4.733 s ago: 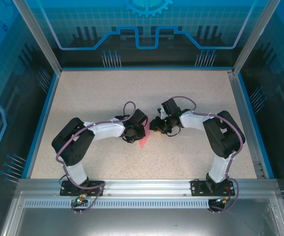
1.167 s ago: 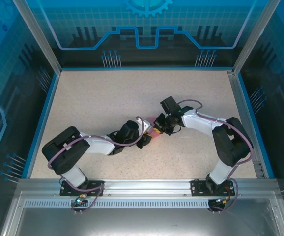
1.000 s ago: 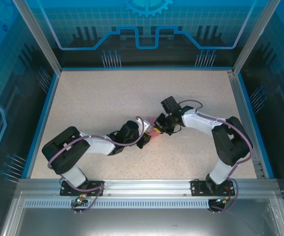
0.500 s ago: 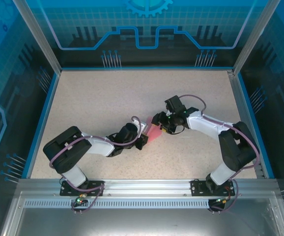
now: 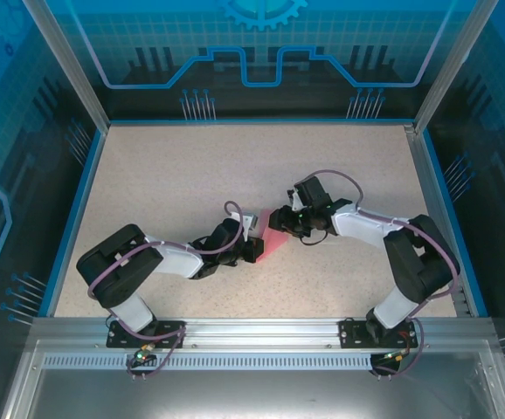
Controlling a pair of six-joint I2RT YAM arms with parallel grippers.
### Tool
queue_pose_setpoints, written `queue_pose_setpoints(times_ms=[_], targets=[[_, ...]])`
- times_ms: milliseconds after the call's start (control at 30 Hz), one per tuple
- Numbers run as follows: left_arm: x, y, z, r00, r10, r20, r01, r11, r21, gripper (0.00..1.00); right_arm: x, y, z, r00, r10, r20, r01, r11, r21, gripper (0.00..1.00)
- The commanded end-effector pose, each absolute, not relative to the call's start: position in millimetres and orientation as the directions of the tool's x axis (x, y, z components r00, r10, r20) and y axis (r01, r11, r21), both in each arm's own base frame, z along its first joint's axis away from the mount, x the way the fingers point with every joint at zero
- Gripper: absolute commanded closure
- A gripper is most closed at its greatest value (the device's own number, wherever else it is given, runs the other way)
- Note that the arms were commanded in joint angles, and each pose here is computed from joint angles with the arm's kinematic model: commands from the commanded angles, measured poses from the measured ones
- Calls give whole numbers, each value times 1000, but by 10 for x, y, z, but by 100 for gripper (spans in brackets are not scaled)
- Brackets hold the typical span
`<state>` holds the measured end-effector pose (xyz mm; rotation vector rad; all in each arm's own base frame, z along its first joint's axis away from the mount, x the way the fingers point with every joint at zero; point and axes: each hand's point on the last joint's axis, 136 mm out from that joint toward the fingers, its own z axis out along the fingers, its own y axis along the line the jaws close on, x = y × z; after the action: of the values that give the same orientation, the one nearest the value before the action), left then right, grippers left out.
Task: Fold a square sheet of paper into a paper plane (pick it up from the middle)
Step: Fourth fold the wing at the center of the table.
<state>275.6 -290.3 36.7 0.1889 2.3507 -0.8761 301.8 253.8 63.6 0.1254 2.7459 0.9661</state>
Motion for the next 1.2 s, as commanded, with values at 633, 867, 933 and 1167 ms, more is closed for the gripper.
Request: queue_pose_setpoints(times_ms=[633,867,933,1167], targets=[[2697,-2862,285,-868,-206,-452,161,744,-648,91,3032,2573,214,-989,100,-107,17,802,597,52],[2699,-2826,224,-877,-207,-434,137,758,-638,92,3062,2601,422,-979,108,-173,-28,768,640,52],[2703,-2819,213,-879,-212,-427,127,759,-639,93,3084,2624,516,-973,105,-205,-57,752,657,52],[2723,-2776,143,-893,-251,-374,62,754,-654,93,3051,2650,417,-981,91,-172,-47,746,665,50]])
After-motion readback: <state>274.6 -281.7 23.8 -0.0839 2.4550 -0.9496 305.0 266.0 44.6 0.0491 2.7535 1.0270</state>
